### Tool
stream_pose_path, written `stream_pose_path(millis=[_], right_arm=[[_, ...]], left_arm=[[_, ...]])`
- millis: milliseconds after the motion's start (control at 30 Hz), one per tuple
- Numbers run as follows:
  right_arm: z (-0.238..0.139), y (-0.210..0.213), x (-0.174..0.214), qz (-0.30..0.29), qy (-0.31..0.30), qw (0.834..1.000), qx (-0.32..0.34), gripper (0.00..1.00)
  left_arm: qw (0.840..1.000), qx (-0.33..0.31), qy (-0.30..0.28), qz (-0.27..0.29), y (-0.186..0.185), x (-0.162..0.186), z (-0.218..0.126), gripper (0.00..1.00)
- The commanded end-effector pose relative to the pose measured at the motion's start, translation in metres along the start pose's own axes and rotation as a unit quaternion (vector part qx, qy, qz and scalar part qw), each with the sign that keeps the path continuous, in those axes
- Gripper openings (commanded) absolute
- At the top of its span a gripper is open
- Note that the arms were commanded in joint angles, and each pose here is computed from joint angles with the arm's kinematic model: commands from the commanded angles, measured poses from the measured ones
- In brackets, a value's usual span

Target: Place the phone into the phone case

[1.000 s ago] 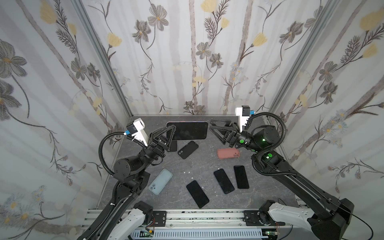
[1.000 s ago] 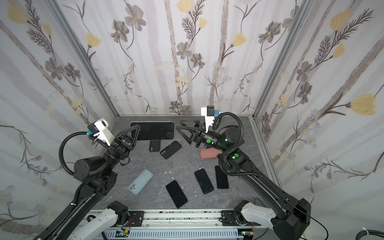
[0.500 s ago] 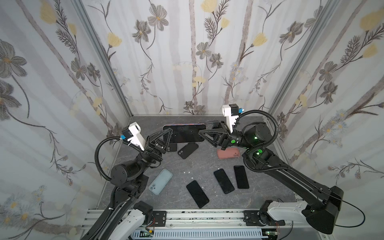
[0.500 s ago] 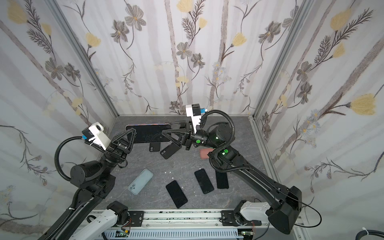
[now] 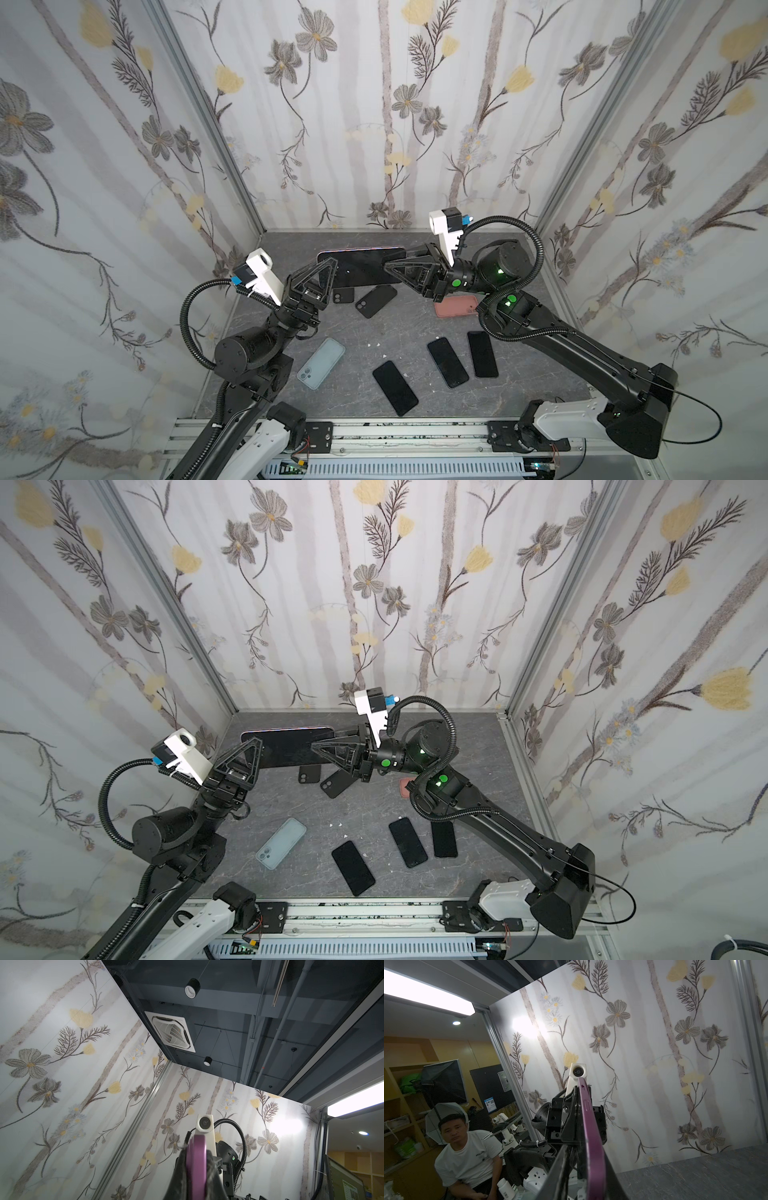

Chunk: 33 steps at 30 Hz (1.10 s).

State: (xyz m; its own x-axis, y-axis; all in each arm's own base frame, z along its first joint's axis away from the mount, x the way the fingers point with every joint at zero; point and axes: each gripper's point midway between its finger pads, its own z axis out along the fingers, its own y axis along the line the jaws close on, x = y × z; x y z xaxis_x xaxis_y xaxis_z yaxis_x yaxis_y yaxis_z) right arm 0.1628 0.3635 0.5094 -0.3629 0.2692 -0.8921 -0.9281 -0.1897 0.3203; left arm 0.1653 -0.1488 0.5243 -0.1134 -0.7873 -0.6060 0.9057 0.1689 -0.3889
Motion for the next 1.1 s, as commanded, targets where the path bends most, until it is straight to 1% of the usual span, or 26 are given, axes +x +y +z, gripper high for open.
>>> stream_pose_path(millis=[0, 133, 200, 233, 267, 300, 333, 367, 400, 467, 533, 567, 633, 667, 700, 767, 867, 900, 1000, 1033, 1067], right_arm=[[0.002, 0.008, -0.002, -0.013, 0.004, 1.0, -0.015, 0.16], [0.002, 0.007, -0.002, -0.015, 0.004, 1.0, -0.013, 0.05], [0.002, 0.008, -0.004, -0.016, 0.002, 1.0, -0.011, 0.0], [0.002, 0.007, -0.005, -0.017, 0.0, 1.0, -0.008, 0.0], [0.001, 0.005, -0.006, -0.017, -0.002, 1.0, -0.001, 0.0], [0.001, 0.004, -0.008, -0.018, -0.006, 1.0, 0.006, 0.0], [-0.001, 0.002, -0.01, -0.02, -0.011, 1.0, 0.018, 0.0], [-0.003, 0.0, -0.013, -0.025, -0.016, 0.999, 0.033, 0.0], [-0.006, -0.005, -0.017, -0.03, -0.024, 0.998, 0.054, 0.0], [-0.016, -0.016, -0.024, -0.036, -0.039, 0.993, 0.105, 0.0], [-0.03, -0.033, -0.031, -0.04, -0.053, 0.983, 0.169, 0.0], [-0.039, -0.042, -0.032, -0.04, -0.057, 0.975, 0.209, 0.0], [-0.058, -0.06, -0.034, -0.046, -0.063, 0.955, 0.287, 0.0], [-0.07, -0.07, -0.031, -0.045, -0.058, 0.942, 0.328, 0.0], [-0.081, -0.076, -0.028, -0.047, -0.055, 0.93, 0.361, 0.0], [-0.109, -0.092, -0.029, -0.059, -0.052, 0.904, 0.419, 0.0], [-0.143, -0.106, -0.026, -0.074, -0.049, 0.877, 0.473, 0.0], [-0.154, -0.112, -0.026, -0.077, -0.046, 0.868, 0.489, 0.0], [-0.179, -0.127, -0.028, -0.09, -0.035, 0.846, 0.525, 0.0], [-0.185, -0.131, -0.028, -0.095, -0.027, 0.84, 0.533, 0.0], [-0.19, -0.133, -0.03, -0.102, -0.021, 0.836, 0.539, 0.0]], left_arm=[[1.0, 0.009, -0.016, 0.013, -0.007, -0.009, 0.001, 0.0], [1.0, 0.0, -0.018, 0.013, -0.005, -0.01, 0.001, 0.0], [0.999, -0.018, -0.022, 0.016, 0.001, -0.011, 0.0, 0.0], [0.999, -0.03, -0.024, 0.018, 0.005, -0.012, -0.001, 0.0], [0.998, -0.047, -0.027, 0.023, 0.01, -0.013, -0.002, 0.26], [0.997, -0.063, -0.03, 0.031, 0.015, -0.015, -0.004, 0.56], [0.996, -0.079, -0.033, 0.038, 0.019, -0.016, -0.006, 0.67], [0.993, -0.101, -0.039, 0.047, 0.025, -0.019, -0.01, 0.73], [0.989, -0.131, -0.046, 0.054, 0.034, -0.021, -0.015, 0.78], [0.977, -0.194, -0.065, 0.061, 0.052, -0.028, -0.029, 0.84], [0.961, -0.254, -0.088, 0.068, 0.069, -0.034, -0.047, 0.85], [0.948, -0.292, -0.1, 0.07, 0.08, -0.037, -0.058, 0.85], [0.923, -0.362, -0.107, 0.076, 0.1, -0.039, -0.077, 0.81], [0.91, -0.394, -0.099, 0.08, 0.11, -0.037, -0.084, 0.8], [0.902, -0.416, -0.082, 0.088, 0.119, -0.032, -0.086, 0.79], [0.891, -0.442, -0.043, 0.095, 0.134, -0.021, -0.084, 0.79], [0.87, -0.485, 0.029, 0.089, 0.173, 0.012, -0.078, 0.79], [0.866, -0.49, 0.06, 0.084, 0.186, 0.027, -0.074, 0.79], [0.85, -0.506, 0.139, 0.058, 0.229, 0.074, -0.065, 0.8], [0.844, -0.511, 0.155, 0.045, 0.241, 0.086, -0.064, 0.8], [0.835, -0.52, 0.175, 0.031, 0.257, 0.103, -0.064, 0.79]])
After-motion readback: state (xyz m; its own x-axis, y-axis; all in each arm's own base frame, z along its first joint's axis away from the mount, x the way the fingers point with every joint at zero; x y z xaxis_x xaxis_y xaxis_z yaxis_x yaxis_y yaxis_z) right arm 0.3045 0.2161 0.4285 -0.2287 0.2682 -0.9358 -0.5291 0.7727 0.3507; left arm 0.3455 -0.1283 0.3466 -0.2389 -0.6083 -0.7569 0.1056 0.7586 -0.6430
